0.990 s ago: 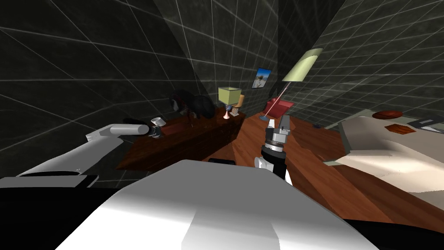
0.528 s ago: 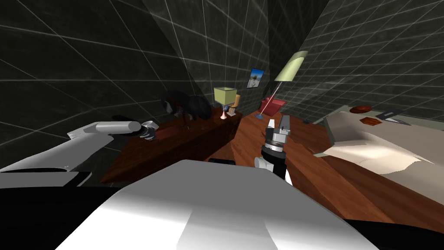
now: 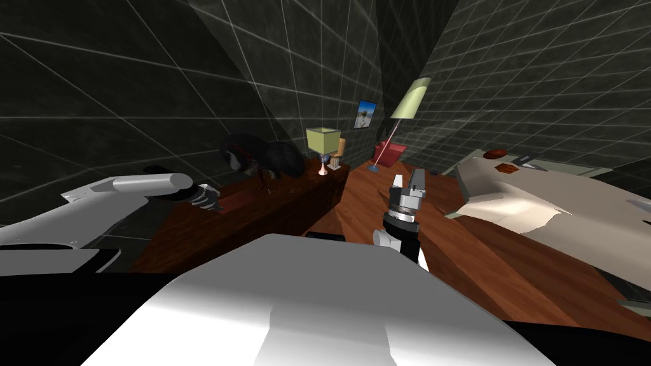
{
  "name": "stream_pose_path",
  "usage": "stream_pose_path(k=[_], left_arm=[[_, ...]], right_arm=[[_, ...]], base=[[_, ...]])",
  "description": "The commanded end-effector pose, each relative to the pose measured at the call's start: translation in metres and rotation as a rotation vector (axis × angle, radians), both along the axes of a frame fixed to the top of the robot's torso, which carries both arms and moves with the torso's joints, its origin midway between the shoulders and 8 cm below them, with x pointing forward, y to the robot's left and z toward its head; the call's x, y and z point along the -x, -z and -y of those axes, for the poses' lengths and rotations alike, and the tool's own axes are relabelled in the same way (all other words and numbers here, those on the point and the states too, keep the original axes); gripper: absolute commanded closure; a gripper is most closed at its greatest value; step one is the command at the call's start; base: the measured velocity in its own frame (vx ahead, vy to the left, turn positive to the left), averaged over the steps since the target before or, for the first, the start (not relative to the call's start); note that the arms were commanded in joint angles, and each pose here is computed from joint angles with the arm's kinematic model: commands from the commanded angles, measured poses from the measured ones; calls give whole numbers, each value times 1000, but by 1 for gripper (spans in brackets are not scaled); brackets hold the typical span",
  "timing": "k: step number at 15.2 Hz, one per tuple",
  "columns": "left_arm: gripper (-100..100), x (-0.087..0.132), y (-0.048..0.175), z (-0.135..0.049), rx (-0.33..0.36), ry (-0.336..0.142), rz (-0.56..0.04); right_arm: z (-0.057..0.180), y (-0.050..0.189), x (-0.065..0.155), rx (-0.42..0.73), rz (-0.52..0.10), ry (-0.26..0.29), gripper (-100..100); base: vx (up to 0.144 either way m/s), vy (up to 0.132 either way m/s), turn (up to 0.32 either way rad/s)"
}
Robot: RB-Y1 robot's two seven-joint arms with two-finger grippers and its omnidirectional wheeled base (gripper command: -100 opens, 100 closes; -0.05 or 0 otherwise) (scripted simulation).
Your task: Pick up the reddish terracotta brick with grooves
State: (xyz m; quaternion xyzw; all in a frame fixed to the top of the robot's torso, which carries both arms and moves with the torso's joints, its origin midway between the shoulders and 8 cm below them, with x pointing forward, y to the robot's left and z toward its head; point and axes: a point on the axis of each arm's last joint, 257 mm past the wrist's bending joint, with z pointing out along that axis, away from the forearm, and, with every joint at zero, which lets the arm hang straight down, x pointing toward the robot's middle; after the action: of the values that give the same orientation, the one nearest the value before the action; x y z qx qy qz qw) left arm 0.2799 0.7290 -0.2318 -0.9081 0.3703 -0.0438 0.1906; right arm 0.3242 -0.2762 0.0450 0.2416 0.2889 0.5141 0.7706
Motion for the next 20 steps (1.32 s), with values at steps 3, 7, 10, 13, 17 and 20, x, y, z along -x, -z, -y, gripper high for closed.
stream_pose_path(k=[3,7,10,13,17,20], left_arm=[[-100,23,-1,1,67,-66,-42],[-100,49,-1,7,156,-149,-87],[-100,68,1,15,231,-215,-117],[-100,79,2,21,270,-242,-140],[-100,98,5,31,342,-298,-175],[-100,97,9,29,328,-288,-166]], right_arm=[[0,0,0,0,0,0,0],[0,0,0,0,0,0,0],[0,0,0,0,0,0,0],[0,0,0,0,0,0,0],[0,0,0,0,0,0,0],[0,0,0,0,0,0,0]], base=[[38,31,-155],[35,35,-162],[41,41,-150],[37,40,-125],[27,33,-107],[10,11,-41]])
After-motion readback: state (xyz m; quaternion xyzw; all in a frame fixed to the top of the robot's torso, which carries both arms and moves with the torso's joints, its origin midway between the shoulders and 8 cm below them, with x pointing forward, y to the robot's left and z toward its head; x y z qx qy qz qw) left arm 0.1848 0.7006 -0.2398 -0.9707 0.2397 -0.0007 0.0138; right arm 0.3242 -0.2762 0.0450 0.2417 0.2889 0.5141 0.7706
